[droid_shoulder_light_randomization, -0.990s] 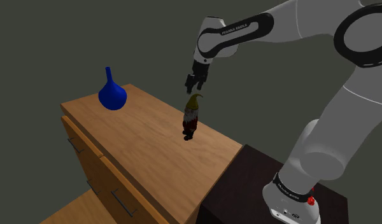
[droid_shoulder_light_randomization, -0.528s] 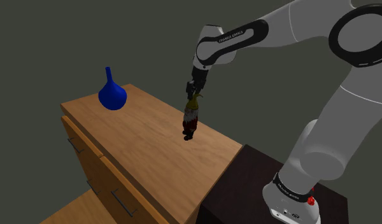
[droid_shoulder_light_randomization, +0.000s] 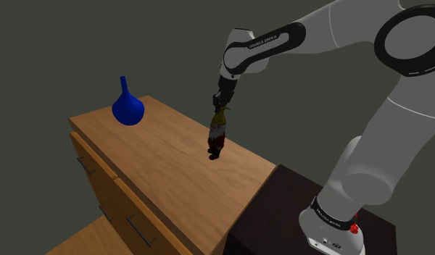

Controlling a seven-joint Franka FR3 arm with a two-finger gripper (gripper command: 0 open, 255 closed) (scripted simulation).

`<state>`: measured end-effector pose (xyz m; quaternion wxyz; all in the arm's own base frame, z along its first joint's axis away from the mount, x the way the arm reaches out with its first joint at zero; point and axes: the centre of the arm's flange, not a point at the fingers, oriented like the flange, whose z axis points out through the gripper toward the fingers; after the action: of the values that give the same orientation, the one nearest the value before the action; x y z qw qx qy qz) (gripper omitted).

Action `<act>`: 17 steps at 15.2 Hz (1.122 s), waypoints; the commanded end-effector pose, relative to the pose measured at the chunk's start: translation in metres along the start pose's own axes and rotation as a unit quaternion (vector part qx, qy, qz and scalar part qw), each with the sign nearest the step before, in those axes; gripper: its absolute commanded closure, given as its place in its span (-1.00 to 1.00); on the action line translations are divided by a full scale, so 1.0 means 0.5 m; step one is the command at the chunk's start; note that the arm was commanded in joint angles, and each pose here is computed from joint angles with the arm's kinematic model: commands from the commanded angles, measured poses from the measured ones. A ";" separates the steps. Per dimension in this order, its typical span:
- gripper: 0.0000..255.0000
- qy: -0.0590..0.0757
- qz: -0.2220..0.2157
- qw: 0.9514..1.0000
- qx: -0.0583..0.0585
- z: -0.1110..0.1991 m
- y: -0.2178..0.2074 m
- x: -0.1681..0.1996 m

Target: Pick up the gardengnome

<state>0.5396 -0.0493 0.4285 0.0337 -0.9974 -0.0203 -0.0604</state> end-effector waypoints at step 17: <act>1.00 -0.001 0.000 1.000 0.000 -0.158 -0.010 0.019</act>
<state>0.5394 -0.0490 0.5040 0.0338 -0.9975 -0.0202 -0.0590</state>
